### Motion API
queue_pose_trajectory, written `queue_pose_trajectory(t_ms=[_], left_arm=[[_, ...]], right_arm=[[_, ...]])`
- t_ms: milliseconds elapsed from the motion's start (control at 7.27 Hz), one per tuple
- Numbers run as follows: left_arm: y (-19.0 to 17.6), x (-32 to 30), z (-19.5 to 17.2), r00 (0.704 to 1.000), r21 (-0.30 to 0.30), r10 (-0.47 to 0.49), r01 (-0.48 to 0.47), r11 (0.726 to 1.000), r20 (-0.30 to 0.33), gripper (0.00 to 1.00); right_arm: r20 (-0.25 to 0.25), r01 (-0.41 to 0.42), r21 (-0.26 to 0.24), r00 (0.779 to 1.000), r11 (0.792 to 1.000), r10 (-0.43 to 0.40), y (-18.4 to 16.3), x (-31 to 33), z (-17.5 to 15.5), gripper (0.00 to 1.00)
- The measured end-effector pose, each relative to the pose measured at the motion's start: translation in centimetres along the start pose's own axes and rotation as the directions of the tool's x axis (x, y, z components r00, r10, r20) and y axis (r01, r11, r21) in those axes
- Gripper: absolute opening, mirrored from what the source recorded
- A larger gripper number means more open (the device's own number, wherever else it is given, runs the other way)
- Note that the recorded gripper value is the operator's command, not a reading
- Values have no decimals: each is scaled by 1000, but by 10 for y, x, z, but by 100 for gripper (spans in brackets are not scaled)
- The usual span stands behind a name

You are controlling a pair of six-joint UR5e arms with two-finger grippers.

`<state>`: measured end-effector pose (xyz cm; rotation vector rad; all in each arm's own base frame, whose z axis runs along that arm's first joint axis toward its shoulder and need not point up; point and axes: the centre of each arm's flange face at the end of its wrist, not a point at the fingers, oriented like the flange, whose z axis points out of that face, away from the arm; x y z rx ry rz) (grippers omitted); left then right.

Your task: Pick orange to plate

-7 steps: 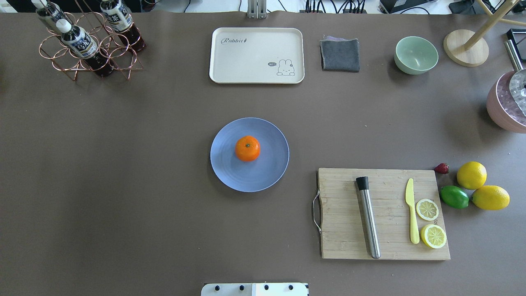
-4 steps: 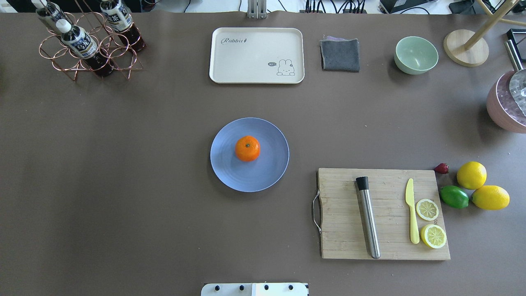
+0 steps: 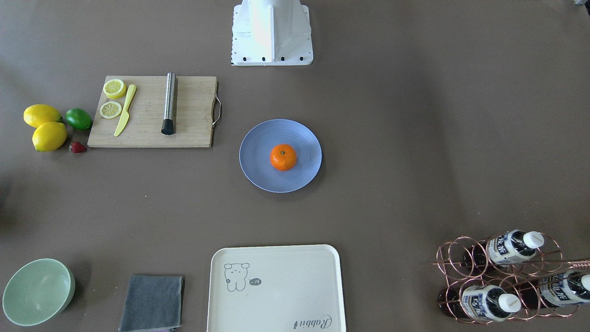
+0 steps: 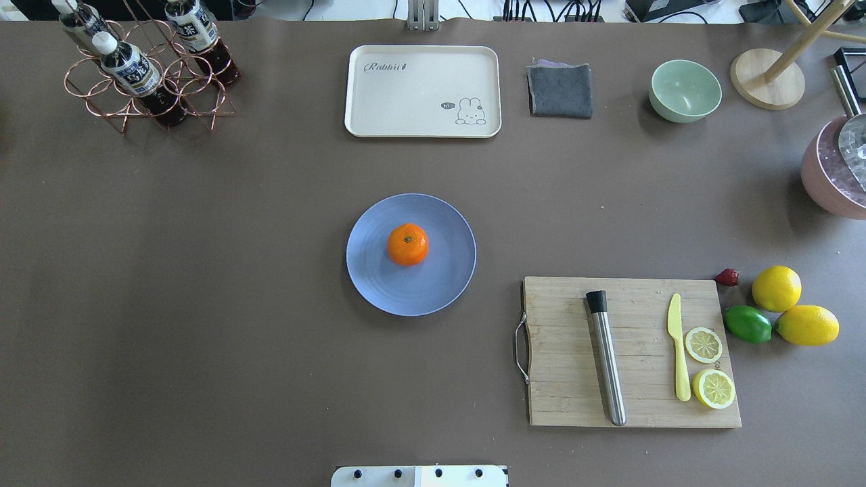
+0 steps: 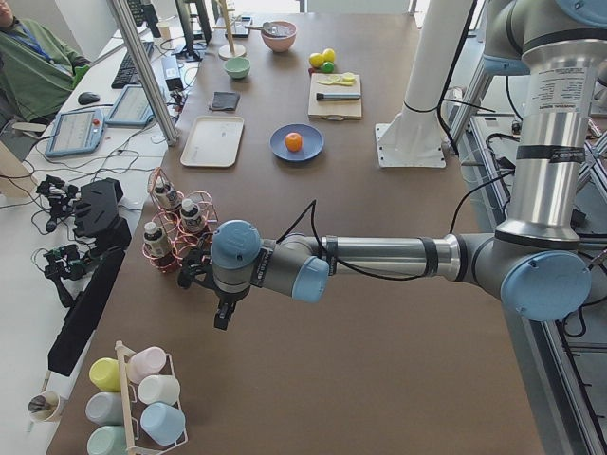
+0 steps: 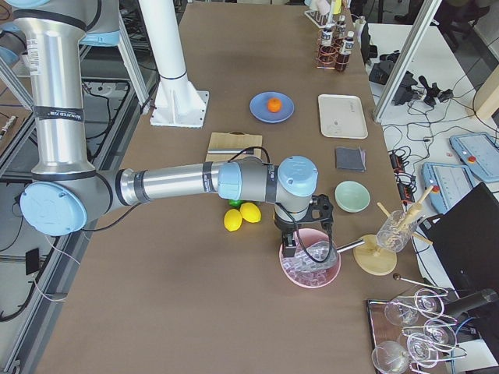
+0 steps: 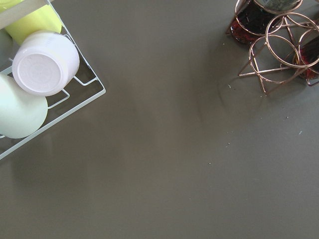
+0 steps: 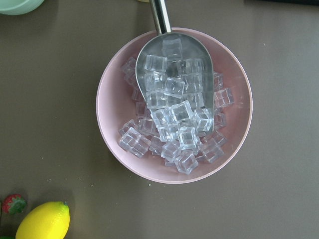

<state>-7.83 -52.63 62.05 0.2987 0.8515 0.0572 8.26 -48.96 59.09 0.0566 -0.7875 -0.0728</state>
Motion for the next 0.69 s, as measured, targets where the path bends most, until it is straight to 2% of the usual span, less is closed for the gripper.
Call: queue_pose_trajectory(t_ms=[688], left_arm=[[1,-2,2,1000,-4,-7,7,1000,3,98]], right_arm=[[-10,-4,10,1000,1000,5,1,3,-5,100]])
